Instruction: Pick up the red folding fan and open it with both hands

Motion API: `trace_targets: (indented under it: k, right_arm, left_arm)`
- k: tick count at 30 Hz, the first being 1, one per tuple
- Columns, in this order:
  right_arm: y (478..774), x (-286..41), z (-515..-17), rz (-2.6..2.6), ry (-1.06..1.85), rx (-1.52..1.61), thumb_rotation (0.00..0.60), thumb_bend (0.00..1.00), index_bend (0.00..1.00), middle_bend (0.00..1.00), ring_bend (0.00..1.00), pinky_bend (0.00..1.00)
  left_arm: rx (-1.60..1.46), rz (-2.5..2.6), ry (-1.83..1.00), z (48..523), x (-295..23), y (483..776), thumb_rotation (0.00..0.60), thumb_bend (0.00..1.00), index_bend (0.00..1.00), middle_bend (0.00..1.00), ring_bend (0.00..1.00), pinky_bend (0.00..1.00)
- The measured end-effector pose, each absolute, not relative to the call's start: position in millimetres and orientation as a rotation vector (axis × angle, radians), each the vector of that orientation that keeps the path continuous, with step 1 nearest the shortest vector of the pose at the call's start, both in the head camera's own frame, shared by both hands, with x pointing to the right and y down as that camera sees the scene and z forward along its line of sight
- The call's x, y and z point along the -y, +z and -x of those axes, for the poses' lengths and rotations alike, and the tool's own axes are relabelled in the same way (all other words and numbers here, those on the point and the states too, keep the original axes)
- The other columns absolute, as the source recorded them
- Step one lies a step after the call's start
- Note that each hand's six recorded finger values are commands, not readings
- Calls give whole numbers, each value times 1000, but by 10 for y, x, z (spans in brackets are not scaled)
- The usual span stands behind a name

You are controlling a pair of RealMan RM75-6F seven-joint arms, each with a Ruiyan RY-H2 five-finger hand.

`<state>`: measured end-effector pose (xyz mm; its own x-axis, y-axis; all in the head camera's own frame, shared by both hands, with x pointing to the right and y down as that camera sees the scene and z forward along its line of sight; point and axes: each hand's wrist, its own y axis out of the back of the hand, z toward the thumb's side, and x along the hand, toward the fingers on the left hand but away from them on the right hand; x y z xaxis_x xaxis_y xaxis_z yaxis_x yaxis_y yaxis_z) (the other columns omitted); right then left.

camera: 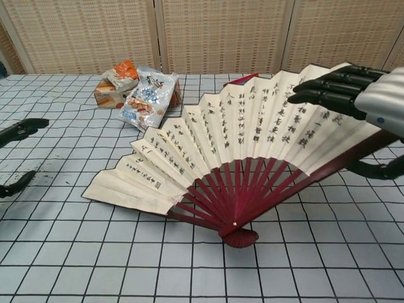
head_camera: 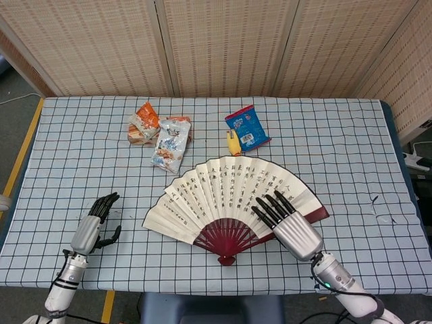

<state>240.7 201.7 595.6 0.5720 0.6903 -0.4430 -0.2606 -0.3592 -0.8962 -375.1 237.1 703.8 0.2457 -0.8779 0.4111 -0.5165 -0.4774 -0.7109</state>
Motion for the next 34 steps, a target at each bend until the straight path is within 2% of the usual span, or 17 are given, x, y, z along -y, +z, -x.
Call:
trace_targets:
  k: [5,13,18,21,27,31,34]
  right_arm:
    - [5950,-2213,-2738,1632,1193,227,600,131,0,0,0,0]
    - [6248,-2432,-3089,1706,1444,-5,600,129,0,0,0,0]
    - [6316,-2463,-3202,1785,1547,-34,600,120,0,0,0,0]
    - [6218,-2387,-3220,1809,1546,92,600,120,0,0,0,0]
    - [5777,-2191,-3500,1685,1487,486,600,122,0,0,0,0]
    - [5408,-2294,-3965,1535,1501,765,600,124,0,0,0,0]
    - [5234,-2406,-4190,1475,1519,873,600,125,0,0,0,0]
  left_arm:
    - [-1296,2093,-1111,3813,-2349,6957,600,467,0,0,0,47]
    - [-1250,2174,-1154,3836,-2428,6954,600,468,0,0,0,48]
    - [-1239,2240,-1151,3824,-2469,6827,600,468,0,0,0,46]
    - [-1246,2254,-1125,3838,-2482,6638,600,469,0,0,0,43]
    - [-1174,2106,-1127,4018,-2526,6138,600,467,0,0,0,30]
    - [-1066,1925,-1211,4148,-2593,5894,600,462,0,0,0,32]
    - [-1005,1781,-1275,4244,-2620,5719,600,460,0,0,0,32]
